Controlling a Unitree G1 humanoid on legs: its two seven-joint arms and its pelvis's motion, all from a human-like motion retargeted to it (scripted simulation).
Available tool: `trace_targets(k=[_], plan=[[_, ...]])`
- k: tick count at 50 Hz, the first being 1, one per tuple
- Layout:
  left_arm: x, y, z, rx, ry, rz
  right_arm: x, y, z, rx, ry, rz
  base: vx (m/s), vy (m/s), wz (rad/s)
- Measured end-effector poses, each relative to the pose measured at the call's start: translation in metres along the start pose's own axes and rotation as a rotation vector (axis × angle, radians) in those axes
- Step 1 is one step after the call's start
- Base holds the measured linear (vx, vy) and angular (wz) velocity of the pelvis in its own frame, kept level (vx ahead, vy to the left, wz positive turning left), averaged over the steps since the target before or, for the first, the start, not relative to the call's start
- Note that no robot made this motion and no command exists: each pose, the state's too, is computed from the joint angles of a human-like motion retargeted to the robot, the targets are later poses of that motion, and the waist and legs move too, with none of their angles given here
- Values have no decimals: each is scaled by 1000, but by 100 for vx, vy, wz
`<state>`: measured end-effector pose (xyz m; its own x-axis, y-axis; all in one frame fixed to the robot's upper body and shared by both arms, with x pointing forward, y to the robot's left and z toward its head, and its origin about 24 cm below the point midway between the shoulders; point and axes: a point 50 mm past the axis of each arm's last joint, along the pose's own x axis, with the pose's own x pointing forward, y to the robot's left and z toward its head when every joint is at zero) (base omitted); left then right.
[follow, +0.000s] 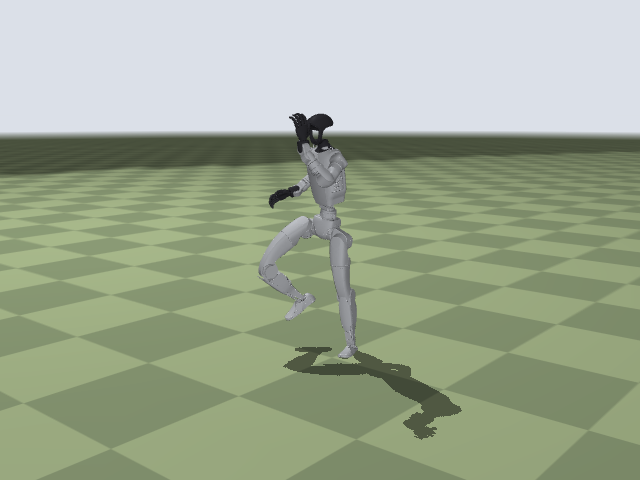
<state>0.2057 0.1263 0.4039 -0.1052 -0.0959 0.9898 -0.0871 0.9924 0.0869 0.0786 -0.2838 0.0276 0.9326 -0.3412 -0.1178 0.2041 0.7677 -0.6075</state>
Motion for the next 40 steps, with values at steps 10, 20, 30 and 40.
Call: trace_targets(k=[10,20,30,40], plan=[[-160,37,-56,100,720,20,67,35,49,41,-247,49,7,-8,-29],[-367,113,97,71,1773,173,120,22,284,440,-1057,-200,2,-21,-123],[-371,128,100,153,1808,156,68,-37,407,445,-1584,-321,2,-9,3],[-301,30,-24,-200,1332,319,118,40,308,489,-1106,-101,9,10,13]])
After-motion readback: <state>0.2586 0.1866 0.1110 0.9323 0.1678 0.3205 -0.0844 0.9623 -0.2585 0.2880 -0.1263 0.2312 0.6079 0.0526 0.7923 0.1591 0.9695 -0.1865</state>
